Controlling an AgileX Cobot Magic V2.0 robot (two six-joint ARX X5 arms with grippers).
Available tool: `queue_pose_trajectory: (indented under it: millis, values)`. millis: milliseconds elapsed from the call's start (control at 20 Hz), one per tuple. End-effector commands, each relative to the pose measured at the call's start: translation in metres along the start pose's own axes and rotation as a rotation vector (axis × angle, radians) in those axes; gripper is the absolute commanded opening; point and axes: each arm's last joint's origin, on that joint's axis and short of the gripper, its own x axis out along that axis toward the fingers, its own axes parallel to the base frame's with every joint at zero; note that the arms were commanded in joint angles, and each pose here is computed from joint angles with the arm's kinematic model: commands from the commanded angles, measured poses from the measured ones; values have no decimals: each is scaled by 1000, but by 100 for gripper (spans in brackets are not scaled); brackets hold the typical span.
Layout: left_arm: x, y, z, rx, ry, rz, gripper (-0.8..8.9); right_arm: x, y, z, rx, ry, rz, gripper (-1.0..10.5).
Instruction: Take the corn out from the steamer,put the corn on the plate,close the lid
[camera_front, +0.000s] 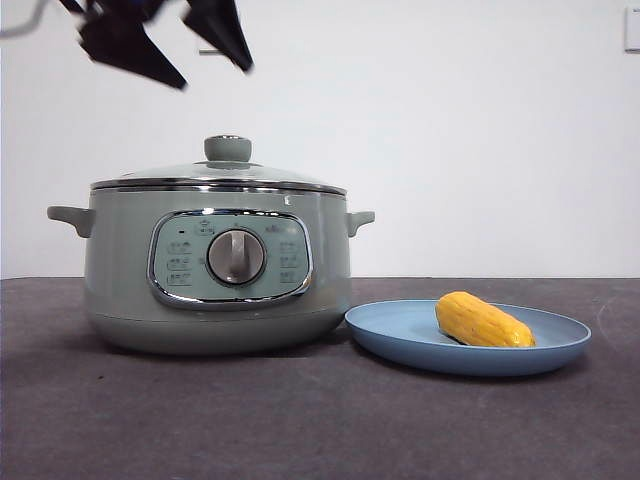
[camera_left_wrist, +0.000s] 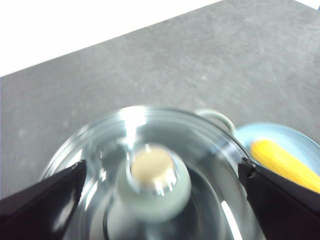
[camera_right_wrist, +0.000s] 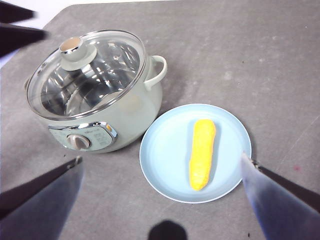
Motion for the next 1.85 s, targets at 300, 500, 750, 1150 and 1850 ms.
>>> queue_pose_trajectory:
  millis: [300,500,750,1150,1850]
  values:
    - [-113,-26,-18,-85,117,-155,528,3,4,-11,-67,139,184,558]
    - [-148,-35,-35,-118,185,-210,424,4,4,-20,-76,248,235,482]
    - [-157,-38,-45,-147,269,-254,158,4,3,-23,-69,280,230,295]
    - [-157,-38,-46,-150,284,-253,-9,4,3,-24,-66,293,225,-9]
    - [-156,-38,-44,-144,265,-248,-3,4,3,-24,-66,294,221,1]
